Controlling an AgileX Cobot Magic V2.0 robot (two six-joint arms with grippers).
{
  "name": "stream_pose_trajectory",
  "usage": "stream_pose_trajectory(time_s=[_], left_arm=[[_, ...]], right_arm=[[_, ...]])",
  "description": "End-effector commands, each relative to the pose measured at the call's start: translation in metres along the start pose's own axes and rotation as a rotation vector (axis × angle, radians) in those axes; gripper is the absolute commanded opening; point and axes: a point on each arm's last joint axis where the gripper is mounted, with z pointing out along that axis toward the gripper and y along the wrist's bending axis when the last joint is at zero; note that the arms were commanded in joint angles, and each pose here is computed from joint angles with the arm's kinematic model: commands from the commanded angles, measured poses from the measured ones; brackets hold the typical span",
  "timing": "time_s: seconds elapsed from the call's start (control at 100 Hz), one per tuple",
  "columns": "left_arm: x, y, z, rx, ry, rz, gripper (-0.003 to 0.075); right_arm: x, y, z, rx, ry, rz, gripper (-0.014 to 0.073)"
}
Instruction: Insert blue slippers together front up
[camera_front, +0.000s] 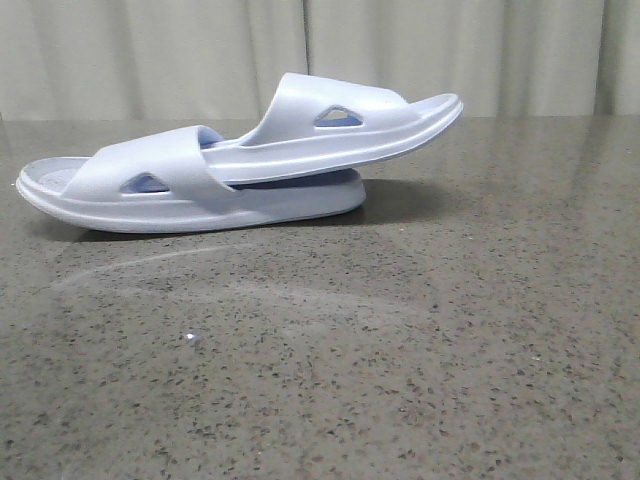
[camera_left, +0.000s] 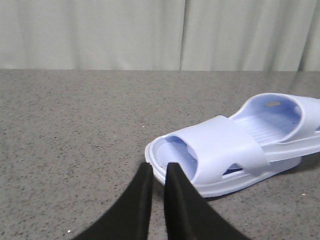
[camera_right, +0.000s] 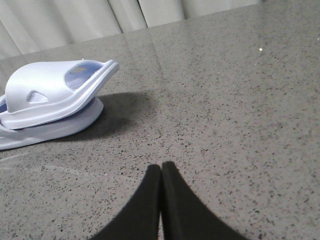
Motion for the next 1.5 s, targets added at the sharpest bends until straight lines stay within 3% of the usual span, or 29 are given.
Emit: stream_pose_trajectory(time_s=[0.0,0.24,0.69,1.01,1.49], left_arm=[[-0.007,0.002,0.0,-0.034,-0.008,-0.026,0.0015],[0.005,0.011,-0.014,-0.139,-0.01,-0.105,0.0015],[0.051,0.024,-0.046,-0.347,-0.157,-0.016,0.0015],[0.065,0.023,-0.049,-0.352,-0.131,0.059,0.0015],[0.071,0.022,-0.048,-0.336,-0.078,0.004,0.0015]], right_arm=[[-0.01,0.001,-0.001,0.007,-0.035,0.003,-0.008],[-0.01,0.001,-0.001,0.007,-0.035,0.003,-0.008],[-0.01,0.001,-0.001,0.007,-0.035,0.003,-0.008],[-0.009,0.001,-0.001,0.005,-0.034,0.003,-0.008],[-0.009,0.001,-0.001,0.005,-0.034,0.003,-0.008]])
